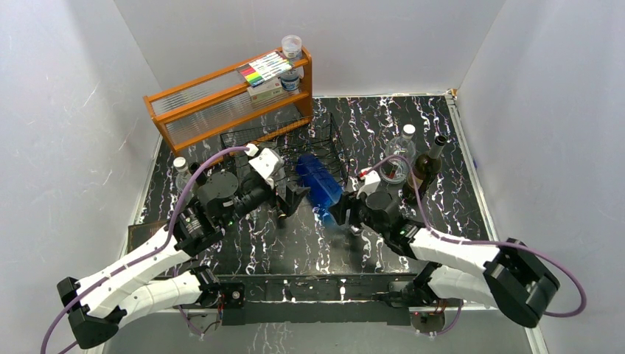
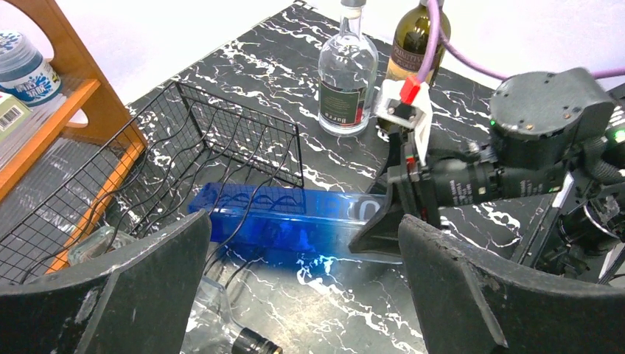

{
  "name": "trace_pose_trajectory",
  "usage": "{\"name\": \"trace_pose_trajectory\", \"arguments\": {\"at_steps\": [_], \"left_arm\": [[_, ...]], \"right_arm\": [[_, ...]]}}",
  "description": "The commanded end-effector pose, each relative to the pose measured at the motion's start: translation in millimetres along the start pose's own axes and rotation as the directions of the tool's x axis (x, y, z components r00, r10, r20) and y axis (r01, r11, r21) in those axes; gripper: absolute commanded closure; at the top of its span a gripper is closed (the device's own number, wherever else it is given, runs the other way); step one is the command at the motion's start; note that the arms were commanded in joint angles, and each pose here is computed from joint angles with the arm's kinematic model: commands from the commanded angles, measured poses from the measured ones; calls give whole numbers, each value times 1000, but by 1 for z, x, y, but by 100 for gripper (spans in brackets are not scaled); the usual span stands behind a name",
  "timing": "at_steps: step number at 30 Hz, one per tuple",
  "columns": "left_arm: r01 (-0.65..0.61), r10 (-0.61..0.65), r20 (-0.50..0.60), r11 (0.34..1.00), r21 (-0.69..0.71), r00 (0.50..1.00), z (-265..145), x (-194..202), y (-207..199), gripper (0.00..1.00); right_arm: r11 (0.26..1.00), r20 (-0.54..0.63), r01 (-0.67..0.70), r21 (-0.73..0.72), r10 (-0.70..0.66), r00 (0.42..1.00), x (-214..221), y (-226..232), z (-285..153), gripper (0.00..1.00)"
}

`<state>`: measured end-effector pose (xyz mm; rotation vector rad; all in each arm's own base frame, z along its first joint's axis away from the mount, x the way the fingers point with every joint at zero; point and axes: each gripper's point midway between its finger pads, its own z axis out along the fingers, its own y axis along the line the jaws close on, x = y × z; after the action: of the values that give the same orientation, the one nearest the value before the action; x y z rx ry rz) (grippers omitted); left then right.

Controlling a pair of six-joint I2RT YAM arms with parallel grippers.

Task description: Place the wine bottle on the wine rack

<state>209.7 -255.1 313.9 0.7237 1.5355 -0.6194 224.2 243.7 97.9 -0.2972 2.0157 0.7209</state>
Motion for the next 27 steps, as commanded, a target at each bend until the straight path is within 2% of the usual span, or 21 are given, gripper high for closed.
{"name": "trace_pose_trajectory", "arguments": {"at_steps": [1, 7, 17, 21, 27], "left_arm": [[34, -33, 47, 999, -27, 998, -4, -26, 5, 2], [24, -24, 14, 999, -28, 1000, -4, -24, 6, 2], [23, -23, 3, 999, -36, 1000, -6, -27, 7, 2], [23, -24, -3, 999, -39, 1000, -4, -24, 7, 2], [18, -18, -10, 999, -38, 1000, 0, -24, 7, 2]], "right_arm": [[988, 425, 42, -149, 25, 905, -130, 61, 4, 100], [991, 483, 100, -89, -45, 875, -139, 77, 26, 100], [1000, 575, 17, 16, -23, 818, -152, 62, 39, 100], [999, 577, 31, 29, -42, 816, -155, 63, 43, 100], [999, 546, 25, -25, -7, 837, -147, 75, 61, 100]]}}
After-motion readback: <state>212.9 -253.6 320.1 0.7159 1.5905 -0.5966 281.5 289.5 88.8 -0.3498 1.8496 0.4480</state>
